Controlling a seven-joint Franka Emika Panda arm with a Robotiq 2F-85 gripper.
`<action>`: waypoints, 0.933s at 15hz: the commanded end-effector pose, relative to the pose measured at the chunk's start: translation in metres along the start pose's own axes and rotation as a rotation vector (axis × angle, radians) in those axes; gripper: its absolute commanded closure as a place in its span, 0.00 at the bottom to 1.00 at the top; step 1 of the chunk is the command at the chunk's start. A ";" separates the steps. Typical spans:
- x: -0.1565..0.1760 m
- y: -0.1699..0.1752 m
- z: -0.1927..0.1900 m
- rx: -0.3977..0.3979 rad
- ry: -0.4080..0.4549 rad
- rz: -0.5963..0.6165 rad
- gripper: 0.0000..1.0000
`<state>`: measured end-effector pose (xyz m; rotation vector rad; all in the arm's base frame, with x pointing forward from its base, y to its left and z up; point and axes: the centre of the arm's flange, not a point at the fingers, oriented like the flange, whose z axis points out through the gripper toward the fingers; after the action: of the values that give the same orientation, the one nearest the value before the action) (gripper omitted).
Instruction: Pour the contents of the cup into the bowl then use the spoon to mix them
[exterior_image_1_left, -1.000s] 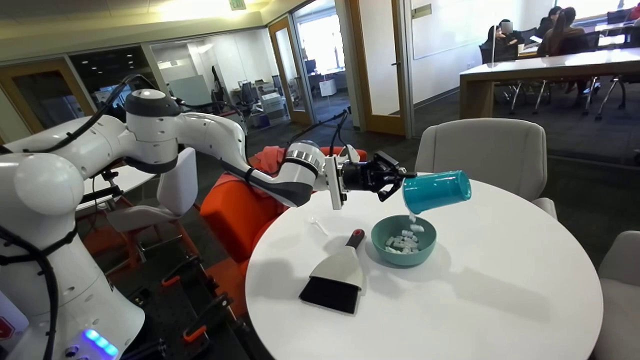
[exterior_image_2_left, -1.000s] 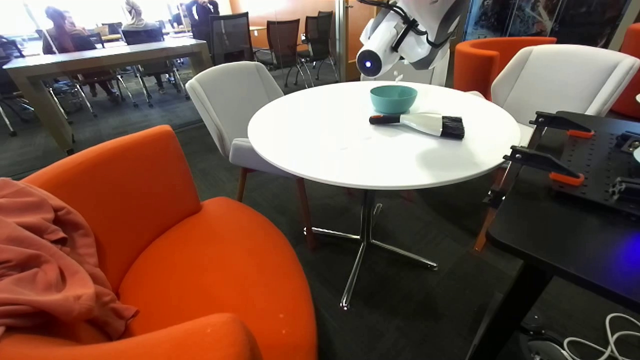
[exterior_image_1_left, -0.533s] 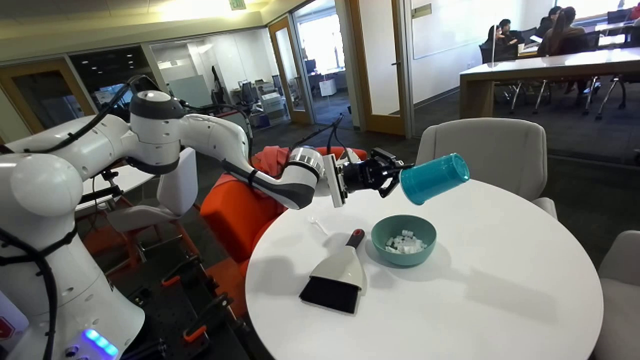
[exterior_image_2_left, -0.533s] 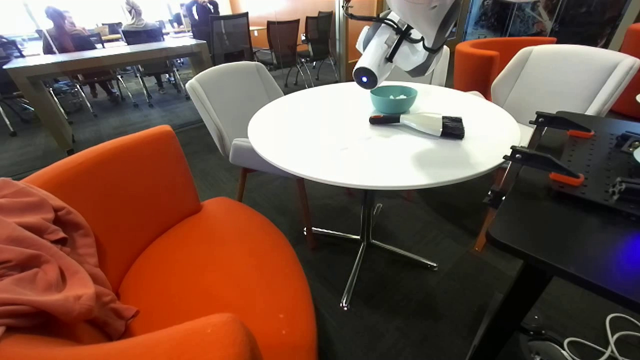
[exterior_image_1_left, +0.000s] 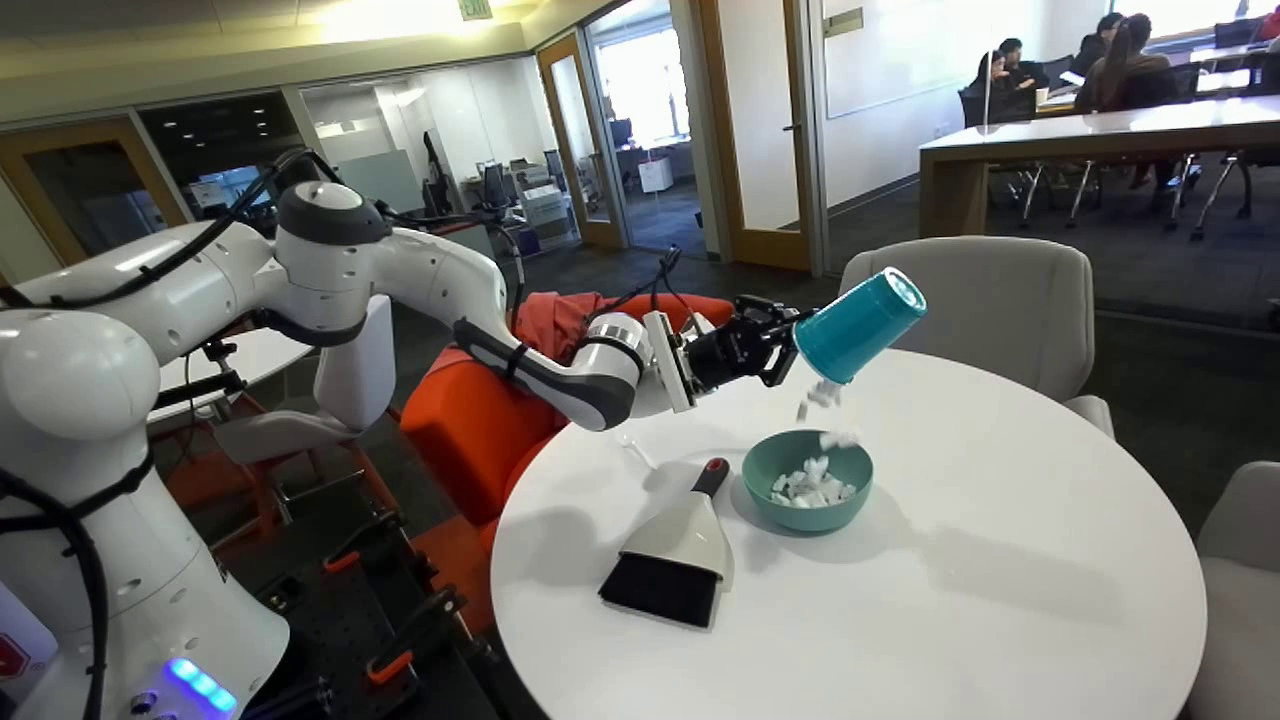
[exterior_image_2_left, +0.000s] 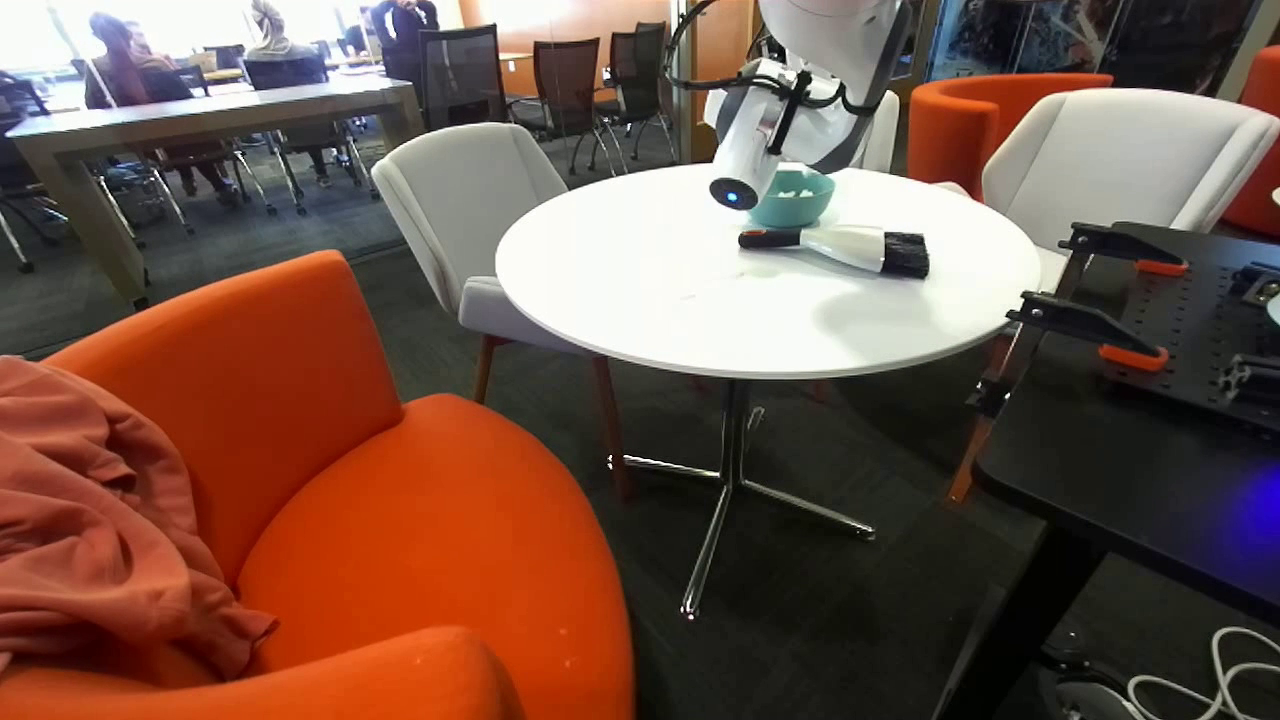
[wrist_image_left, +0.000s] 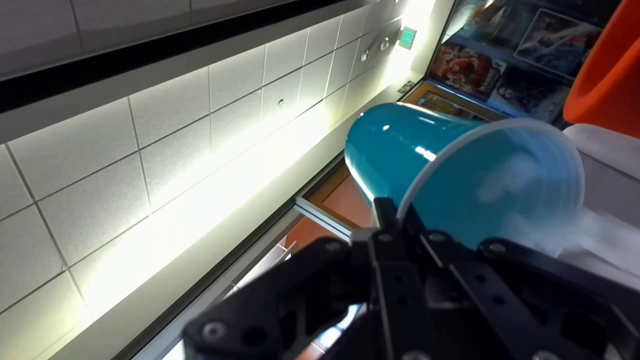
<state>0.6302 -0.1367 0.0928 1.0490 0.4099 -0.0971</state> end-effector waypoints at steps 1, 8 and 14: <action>0.005 0.002 0.007 0.006 0.000 0.007 0.99; -0.001 0.019 0.025 0.219 0.068 0.053 0.99; -0.052 0.069 0.117 0.452 0.045 0.194 0.99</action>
<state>0.6534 -0.1811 0.1629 1.3942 0.3830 -0.0151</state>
